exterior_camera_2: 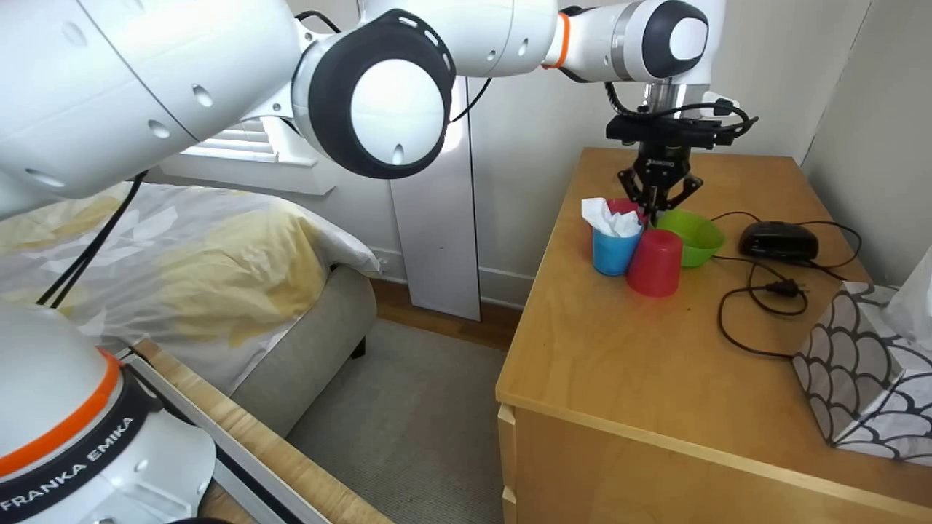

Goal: Move the pink and green bowls to the left

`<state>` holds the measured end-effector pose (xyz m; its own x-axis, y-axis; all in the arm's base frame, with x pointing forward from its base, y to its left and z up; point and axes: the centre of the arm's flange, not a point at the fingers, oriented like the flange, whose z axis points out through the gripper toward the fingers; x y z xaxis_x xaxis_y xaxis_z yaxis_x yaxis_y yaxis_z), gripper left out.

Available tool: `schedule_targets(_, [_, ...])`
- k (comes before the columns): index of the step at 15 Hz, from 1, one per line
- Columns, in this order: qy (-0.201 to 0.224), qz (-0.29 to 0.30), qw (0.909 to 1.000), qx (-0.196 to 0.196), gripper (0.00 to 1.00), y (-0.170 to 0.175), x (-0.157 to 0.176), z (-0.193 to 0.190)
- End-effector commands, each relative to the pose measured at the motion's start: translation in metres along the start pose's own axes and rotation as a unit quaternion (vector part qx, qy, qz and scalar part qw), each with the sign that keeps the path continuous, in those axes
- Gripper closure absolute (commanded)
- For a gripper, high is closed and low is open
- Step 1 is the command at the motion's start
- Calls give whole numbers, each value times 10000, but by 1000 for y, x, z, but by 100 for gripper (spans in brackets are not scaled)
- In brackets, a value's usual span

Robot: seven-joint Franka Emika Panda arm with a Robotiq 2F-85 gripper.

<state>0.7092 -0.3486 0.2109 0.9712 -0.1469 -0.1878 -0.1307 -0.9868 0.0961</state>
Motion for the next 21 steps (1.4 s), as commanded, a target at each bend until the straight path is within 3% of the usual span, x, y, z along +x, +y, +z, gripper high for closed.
schedule_targets(1, [-641, 215, 9976, -138, 98, 23, 67, 6])
schedule_targets(8, [-1343, 291, 9902, -249, 98, 19, 50, 11])
schedule_targets(9, [-1259, 282, 9913, -267, 98, 18, 49, 9])
schedule_targets(12, [-451, 78, 9977, -498, 98, 15, 52, -4])
schedule_targets(15, [128, -21, 9985, -531, 98, 13, 71, -11])
schedule_targets(21, [209, -22, 9989, -410, 98, 1, 84, -5])
